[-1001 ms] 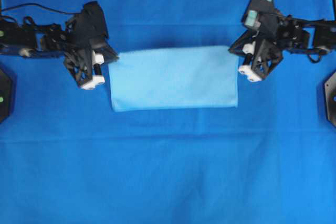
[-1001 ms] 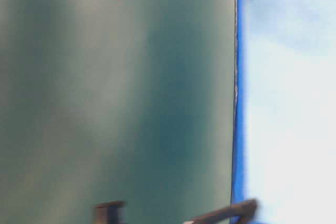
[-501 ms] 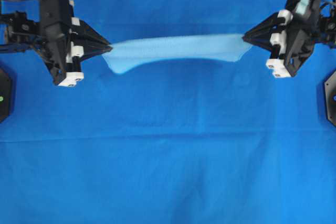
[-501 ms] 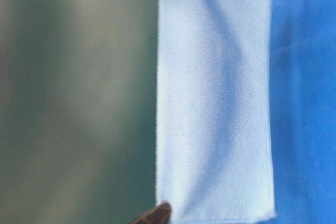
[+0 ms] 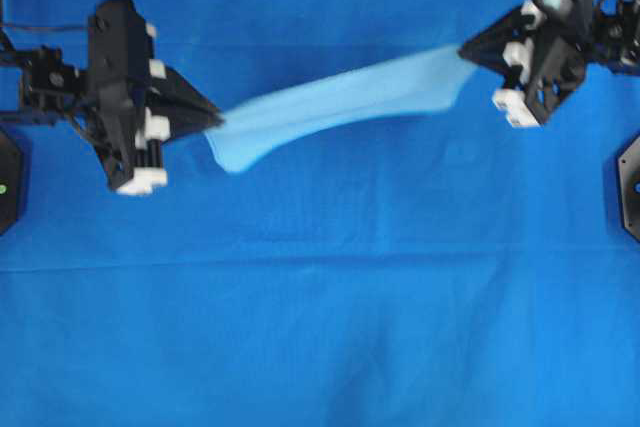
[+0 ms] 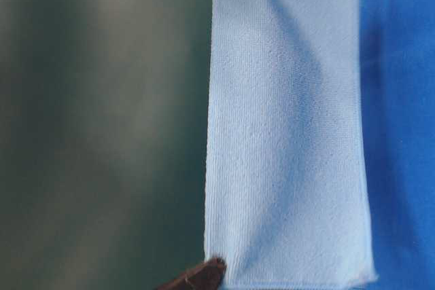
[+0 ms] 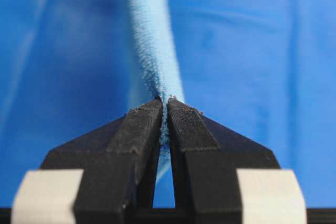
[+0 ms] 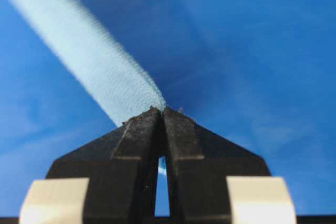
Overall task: Fold the light blue towel.
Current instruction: 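Lift the strip and swing the left gripper's end over toward the right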
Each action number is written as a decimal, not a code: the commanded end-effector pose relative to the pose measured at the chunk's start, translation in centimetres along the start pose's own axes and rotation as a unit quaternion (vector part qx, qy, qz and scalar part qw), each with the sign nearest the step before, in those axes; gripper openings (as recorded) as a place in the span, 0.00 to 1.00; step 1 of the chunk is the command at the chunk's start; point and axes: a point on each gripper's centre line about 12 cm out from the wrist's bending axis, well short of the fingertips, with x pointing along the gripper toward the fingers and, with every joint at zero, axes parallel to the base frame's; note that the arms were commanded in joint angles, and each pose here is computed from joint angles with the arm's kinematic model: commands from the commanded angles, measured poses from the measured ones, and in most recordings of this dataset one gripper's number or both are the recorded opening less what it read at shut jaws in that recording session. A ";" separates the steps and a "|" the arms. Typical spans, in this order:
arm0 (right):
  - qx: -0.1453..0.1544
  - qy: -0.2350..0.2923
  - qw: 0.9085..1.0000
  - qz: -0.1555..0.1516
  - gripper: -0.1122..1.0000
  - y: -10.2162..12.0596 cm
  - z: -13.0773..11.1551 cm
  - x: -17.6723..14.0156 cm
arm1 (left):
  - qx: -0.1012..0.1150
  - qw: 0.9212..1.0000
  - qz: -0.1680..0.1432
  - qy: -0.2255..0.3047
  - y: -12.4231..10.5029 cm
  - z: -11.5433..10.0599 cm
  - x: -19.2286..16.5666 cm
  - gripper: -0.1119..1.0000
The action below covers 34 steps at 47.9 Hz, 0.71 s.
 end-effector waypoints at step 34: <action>-0.046 -0.062 0.995 -0.060 0.12 -4.2 10.3 8.3 | 0.066 0.990 -0.108 -0.065 -10.4 7.1 8.2 0.14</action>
